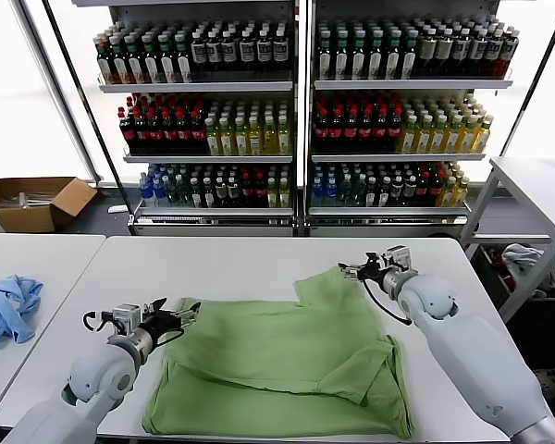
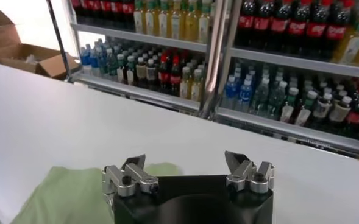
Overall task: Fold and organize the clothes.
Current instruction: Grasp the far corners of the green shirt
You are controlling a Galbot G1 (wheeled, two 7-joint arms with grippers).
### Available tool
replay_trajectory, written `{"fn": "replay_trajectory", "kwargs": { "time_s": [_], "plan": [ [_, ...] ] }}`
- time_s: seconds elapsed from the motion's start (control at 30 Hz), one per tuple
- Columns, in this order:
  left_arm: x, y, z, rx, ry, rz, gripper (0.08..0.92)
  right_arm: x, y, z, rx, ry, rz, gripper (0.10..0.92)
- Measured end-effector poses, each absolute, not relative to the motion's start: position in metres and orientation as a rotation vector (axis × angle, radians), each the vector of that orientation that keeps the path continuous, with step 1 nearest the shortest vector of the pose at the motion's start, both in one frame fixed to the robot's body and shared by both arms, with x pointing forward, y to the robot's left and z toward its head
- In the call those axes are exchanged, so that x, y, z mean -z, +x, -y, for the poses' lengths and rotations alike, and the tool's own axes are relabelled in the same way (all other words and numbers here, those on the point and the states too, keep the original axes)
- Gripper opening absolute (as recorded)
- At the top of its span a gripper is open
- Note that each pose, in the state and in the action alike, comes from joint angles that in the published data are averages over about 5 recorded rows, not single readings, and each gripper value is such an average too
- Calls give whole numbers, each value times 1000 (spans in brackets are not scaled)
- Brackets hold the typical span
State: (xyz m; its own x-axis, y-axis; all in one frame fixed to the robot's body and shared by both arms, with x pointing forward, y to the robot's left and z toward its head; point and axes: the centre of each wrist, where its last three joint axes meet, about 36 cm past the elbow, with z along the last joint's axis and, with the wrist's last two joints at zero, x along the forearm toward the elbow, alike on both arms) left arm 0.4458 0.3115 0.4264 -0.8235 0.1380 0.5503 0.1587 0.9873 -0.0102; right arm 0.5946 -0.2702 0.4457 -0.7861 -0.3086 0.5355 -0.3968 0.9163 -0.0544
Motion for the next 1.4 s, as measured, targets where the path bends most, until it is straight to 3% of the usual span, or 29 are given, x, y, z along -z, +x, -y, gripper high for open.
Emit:
{"fn": "replay_trajectory", "kwargs": {
  "time_s": [0.77, 1.4],
  "plan": [
    [-400, 470, -328, -6, -164, 2495, 810, -421, 602, 256, -219, 550, 2464, 801],
    [-391, 455, -320, 11, -248, 2486, 256, -403, 585, 263, -201, 582, 2442, 275]
  ]
}}
